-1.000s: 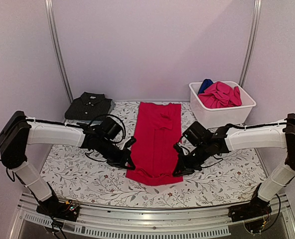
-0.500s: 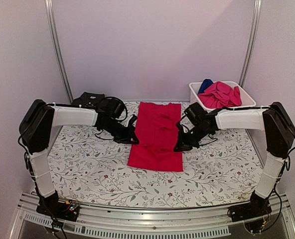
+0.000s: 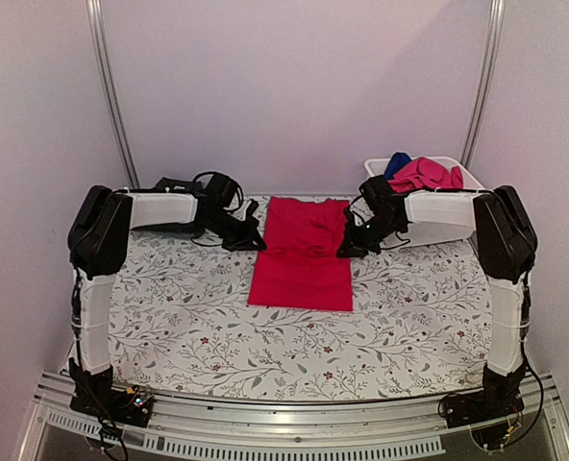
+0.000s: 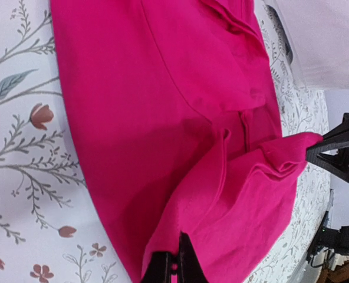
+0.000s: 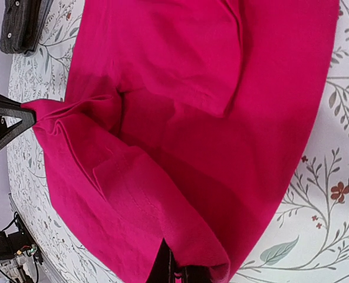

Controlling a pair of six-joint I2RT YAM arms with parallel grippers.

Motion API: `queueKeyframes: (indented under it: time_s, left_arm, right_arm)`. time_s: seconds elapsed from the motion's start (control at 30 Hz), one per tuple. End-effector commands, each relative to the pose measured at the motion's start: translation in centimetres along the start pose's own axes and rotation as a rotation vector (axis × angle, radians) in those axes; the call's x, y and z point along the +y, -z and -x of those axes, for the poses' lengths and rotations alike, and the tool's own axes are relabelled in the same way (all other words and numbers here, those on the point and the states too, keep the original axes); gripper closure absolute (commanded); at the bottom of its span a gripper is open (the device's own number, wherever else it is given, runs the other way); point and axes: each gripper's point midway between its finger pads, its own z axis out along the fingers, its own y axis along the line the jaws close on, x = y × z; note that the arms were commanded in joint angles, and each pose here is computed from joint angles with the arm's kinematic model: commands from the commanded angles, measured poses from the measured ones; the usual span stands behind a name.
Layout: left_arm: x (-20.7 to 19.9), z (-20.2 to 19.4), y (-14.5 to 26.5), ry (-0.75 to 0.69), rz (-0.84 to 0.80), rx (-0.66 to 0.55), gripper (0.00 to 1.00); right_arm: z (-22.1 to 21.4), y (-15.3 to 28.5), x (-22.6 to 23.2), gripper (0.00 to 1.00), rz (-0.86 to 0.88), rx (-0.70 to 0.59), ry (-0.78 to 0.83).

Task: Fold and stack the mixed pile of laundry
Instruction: Fold the rectangle-folded T-shirt at the center of the board.

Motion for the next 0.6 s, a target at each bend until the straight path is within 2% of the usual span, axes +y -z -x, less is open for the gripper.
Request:
queueKeyframes:
  time_s: [0.0, 0.3, 0.37, 0.4, 0.43, 0.5, 0.57]
  left_arm:
    - [0.0, 2.3, -0.7, -0.005, -0.041, -0.023, 1.0]
    - [1.6, 3.2, -2.4, 0.006, -0.025, -0.02, 1.0]
    - [2.4, 3.1, -2.5, 0.019, -0.008, -0.014, 0.99]
    - [2.7, 3.1, -2.4, 0.028, 0.0, -0.012, 0.93]
    - [2.9, 3.2, -2.1, 0.032, 0.0, -0.011, 0.86]
    - [3.2, 3.6, -0.9, 0.04, 0.012, -0.021, 0.73]
    - [3.0, 4.5, 1.2, 0.026, 0.022, -0.06, 0.62]
  right_arm:
    - [1.8, -0.6, -0.4, 1.0, 0.005, -0.007, 0.03]
    - [3.1, -2.3, -2.3, 0.99, -0.028, -0.009, 0.012]
    - [3.0, -2.6, -2.5, 0.85, -0.028, -0.002, 0.007]
    - [3.0, -2.6, -2.5, 0.74, -0.027, 0.001, 0.006]
    - [3.1, -2.4, -2.4, 0.67, -0.03, -0.003, 0.008]
    - [3.4, -1.5, -2.0, 0.58, -0.031, -0.017, 0.013]
    - [3.7, 0.1, -1.1, 0.53, -0.027, -0.039, 0.025]
